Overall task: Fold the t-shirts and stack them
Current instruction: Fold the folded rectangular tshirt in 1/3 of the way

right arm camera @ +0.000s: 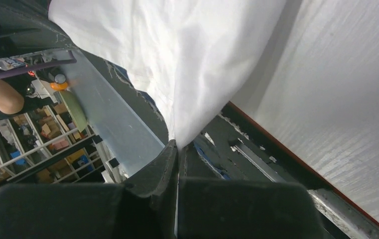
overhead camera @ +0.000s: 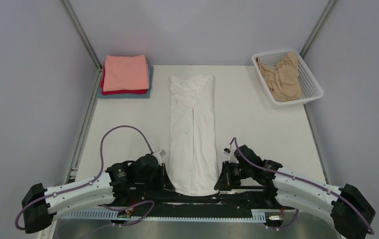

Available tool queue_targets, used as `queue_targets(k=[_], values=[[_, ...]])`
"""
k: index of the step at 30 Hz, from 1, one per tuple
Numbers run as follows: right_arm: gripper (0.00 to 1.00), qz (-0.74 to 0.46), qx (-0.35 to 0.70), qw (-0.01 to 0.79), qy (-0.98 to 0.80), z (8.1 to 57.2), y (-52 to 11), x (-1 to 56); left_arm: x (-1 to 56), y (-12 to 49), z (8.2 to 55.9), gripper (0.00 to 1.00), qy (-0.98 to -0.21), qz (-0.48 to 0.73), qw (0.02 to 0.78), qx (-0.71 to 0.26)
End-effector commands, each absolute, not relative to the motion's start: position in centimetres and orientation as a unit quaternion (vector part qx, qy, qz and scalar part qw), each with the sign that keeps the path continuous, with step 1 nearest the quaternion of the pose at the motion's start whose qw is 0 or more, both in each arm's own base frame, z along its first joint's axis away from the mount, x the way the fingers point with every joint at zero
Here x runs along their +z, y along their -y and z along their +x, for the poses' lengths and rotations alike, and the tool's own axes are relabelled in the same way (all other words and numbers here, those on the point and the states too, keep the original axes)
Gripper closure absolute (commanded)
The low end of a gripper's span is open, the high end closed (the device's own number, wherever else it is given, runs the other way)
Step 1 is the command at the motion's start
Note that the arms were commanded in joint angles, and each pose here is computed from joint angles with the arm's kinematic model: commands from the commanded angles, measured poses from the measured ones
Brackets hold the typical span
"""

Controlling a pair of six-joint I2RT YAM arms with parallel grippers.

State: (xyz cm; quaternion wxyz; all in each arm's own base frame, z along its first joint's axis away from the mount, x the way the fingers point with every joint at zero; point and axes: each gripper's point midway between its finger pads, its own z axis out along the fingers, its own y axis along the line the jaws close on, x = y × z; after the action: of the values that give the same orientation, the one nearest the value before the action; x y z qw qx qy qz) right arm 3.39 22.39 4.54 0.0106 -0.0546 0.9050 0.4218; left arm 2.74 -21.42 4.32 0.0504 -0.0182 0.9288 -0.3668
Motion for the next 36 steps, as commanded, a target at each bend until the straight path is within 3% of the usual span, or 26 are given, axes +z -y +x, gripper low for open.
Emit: queue_targets(k=[1,6,15,25,36], values=[[0.99,-0.061,0.422,0.076,-0.901,6.7,-24.1,7.3,8.8,23.8,6.8,1.0,-0.897,0.005,0.165,-0.411],[1.0,-0.055,0.368,0.19,-0.909,13.9,-24.4,10.1,11.0,22.2,13.2,1.0,-0.9,-0.008,0.278,-0.337],[1.0,0.035,0.315,0.353,-0.88,26.9,-23.7,15.4,13.6,22.0,25.1,1.0,-0.886,-0.07,0.354,-0.291],[1.0,0.026,0.319,0.362,-0.876,34.8,-24.2,15.1,12.8,20.7,32.8,1.0,-0.9,-0.091,0.358,-0.233],[0.98,0.036,0.301,0.352,-0.886,39.5,-24.1,12.8,10.5,20.5,38.0,1.0,-0.916,-0.075,0.335,-0.207]])
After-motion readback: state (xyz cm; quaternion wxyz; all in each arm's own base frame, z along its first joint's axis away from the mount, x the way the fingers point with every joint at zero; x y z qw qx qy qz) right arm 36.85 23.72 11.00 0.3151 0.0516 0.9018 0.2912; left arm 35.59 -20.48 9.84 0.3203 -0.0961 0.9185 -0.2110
